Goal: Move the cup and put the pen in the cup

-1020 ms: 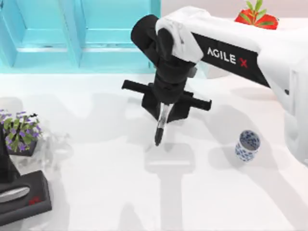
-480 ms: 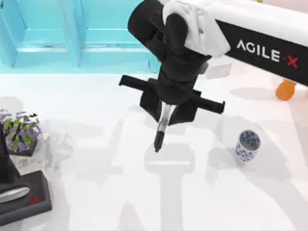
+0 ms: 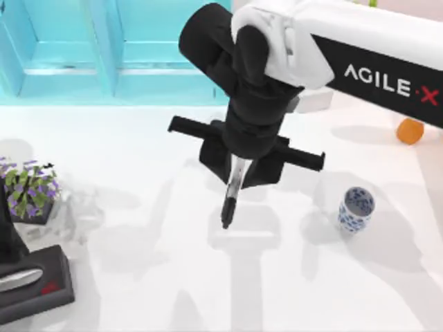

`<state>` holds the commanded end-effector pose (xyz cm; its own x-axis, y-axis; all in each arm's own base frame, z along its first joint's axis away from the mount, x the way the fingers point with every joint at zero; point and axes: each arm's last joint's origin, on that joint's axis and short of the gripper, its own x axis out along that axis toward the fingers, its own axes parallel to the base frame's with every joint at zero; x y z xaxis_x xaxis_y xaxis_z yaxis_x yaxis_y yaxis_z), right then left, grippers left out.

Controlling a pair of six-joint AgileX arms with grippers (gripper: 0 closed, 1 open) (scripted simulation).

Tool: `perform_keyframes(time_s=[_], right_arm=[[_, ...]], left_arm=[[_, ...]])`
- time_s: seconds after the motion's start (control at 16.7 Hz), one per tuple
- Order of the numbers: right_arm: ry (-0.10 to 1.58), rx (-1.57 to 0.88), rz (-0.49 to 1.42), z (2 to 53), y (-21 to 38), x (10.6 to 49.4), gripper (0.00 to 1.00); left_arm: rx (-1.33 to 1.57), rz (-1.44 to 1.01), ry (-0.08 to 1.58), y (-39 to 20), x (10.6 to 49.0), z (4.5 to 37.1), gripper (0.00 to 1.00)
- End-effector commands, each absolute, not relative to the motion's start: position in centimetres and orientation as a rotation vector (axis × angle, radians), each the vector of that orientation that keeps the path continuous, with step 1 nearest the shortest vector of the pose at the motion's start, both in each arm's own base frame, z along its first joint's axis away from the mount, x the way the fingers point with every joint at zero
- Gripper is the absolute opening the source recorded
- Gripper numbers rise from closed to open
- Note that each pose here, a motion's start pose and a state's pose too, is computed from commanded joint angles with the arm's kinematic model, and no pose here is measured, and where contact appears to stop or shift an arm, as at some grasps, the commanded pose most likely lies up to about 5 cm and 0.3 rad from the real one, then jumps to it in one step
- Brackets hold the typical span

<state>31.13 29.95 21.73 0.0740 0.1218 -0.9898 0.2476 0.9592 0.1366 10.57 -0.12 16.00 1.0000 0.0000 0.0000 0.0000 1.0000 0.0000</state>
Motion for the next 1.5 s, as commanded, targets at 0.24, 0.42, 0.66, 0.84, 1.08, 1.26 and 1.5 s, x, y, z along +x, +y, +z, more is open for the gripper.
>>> perform_keyframes(time_s=[0.24, 0.42, 0.66, 0.84, 1.08, 1.26, 1.5], right_arm=[[1.378, 0.248, -0.006, 21.9, 30.1, 30.3, 0.00], [1.209, 0.179, 0.085, 21.9, 30.1, 29.1, 0.00], [0.912, 0.075, 0.178, 21.8, 29.4, 26.6, 0.00], [0.666, 0.010, 0.201, 21.7, 28.1, 24.3, 0.00], [0.363, -0.036, 0.161, 21.4, 25.6, 20.7, 0.00], [0.186, -0.036, 0.092, 21.1, 23.1, 18.0, 0.00], [0.036, -0.008, -0.010, 20.4, 19.9, 14.9, 0.00]], left_arm=[[0.000, 0.000, 0.000, -0.1, 10.6, 16.0, 1.00], [0.000, 0.000, 0.000, -0.1, 10.6, 16.0, 1.00], [0.000, 0.000, 0.000, -0.1, 10.6, 16.0, 1.00], [0.000, 0.000, 0.000, -0.1, 10.6, 16.0, 1.00], [0.000, 0.000, 0.000, -0.1, 10.6, 16.0, 1.00], [0.000, 0.000, 0.000, -0.1, 10.6, 16.0, 1.00], [0.000, 0.000, 0.000, -0.1, 10.6, 16.0, 1.00]])
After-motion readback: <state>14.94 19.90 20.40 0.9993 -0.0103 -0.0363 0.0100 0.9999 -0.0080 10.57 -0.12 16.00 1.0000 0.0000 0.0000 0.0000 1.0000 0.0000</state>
